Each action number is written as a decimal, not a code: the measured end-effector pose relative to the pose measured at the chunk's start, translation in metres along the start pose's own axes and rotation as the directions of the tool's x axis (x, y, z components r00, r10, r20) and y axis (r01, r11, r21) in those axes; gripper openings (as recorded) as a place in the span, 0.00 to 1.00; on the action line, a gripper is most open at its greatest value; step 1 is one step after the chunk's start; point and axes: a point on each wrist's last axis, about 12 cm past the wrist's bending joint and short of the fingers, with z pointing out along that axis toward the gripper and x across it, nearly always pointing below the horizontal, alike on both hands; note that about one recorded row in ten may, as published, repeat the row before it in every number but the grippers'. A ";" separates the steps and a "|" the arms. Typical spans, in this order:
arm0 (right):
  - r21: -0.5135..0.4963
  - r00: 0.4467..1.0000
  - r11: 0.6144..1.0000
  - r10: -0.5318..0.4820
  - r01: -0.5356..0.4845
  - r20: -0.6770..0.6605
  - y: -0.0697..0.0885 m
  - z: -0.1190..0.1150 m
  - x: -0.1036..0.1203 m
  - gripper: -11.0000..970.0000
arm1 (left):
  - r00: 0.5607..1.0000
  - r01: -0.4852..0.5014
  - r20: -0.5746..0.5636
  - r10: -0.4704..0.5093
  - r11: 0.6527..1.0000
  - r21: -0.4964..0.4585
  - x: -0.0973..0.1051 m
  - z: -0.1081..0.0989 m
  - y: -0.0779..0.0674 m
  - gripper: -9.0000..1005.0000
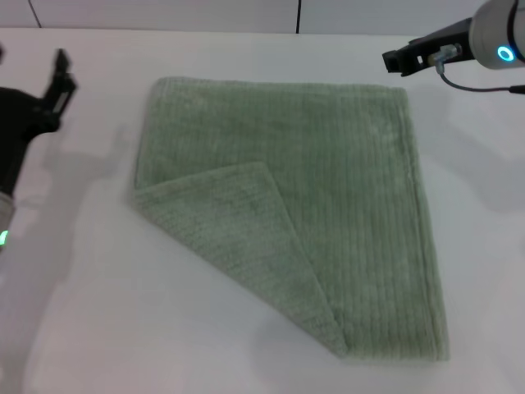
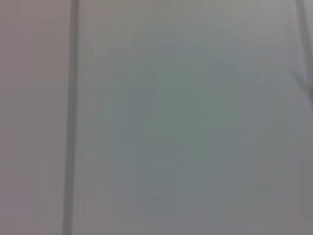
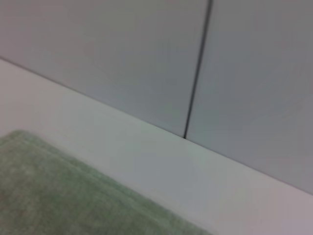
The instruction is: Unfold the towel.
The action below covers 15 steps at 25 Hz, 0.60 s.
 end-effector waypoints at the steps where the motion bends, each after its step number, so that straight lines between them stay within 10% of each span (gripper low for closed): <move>1: -0.004 1.000 1.000 -0.011 0.011 0.000 0.001 0.000 -0.003 0.53 | 1.000 0.022 -0.003 -0.022 0.998 0.053 -0.001 0.004 -0.010 0.81; 15: -0.003 0.999 0.999 -0.041 0.041 -0.013 0.000 0.004 0.000 0.06 | 0.975 0.096 -0.219 -0.048 0.972 0.215 -0.014 0.043 -0.042 0.80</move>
